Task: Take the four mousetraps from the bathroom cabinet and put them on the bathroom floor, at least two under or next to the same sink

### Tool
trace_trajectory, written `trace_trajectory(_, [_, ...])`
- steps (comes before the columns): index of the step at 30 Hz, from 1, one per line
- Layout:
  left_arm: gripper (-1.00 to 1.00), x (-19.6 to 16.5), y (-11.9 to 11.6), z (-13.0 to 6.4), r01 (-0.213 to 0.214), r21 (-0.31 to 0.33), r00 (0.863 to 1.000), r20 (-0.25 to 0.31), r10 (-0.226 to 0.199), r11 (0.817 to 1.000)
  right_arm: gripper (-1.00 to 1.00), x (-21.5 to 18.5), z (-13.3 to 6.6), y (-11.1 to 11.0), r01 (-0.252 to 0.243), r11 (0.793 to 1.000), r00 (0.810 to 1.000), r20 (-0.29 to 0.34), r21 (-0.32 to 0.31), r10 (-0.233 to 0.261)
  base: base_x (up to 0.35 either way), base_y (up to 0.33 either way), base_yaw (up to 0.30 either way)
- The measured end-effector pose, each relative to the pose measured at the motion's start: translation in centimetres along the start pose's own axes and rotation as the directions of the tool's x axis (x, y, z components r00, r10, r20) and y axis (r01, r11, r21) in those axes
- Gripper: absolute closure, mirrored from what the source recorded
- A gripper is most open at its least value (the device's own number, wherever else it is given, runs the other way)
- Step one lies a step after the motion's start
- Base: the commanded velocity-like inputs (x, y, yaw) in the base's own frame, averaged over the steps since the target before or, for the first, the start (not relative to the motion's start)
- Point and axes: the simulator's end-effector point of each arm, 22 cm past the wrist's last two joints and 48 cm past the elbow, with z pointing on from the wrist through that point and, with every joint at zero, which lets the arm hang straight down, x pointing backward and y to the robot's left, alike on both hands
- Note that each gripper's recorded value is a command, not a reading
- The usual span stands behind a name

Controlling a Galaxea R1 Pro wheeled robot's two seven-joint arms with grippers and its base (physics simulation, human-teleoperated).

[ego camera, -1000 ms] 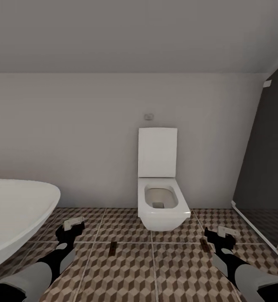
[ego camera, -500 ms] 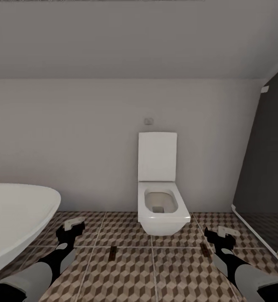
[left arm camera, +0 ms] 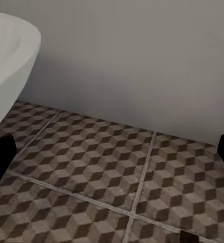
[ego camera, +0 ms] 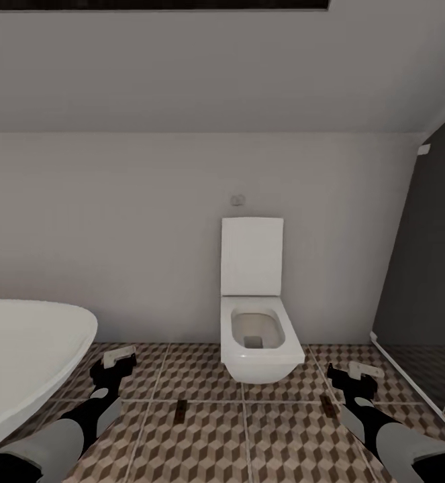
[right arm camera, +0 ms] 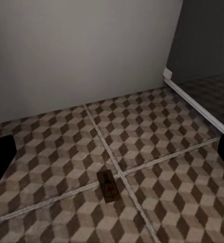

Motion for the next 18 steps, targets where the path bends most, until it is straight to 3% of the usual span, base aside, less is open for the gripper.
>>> trace_trajectory(18, [-1.0, -3.2, -1.2, -0.5, 0.008, 0.008, 1.0, -0.018, -0.008, 1.0, -1.0, -2.9, -0.6, -0.3, 0.011, 1.0, 1.0, -0.025, 0.004, -0.011, 0.0, 0.0, 0.0])
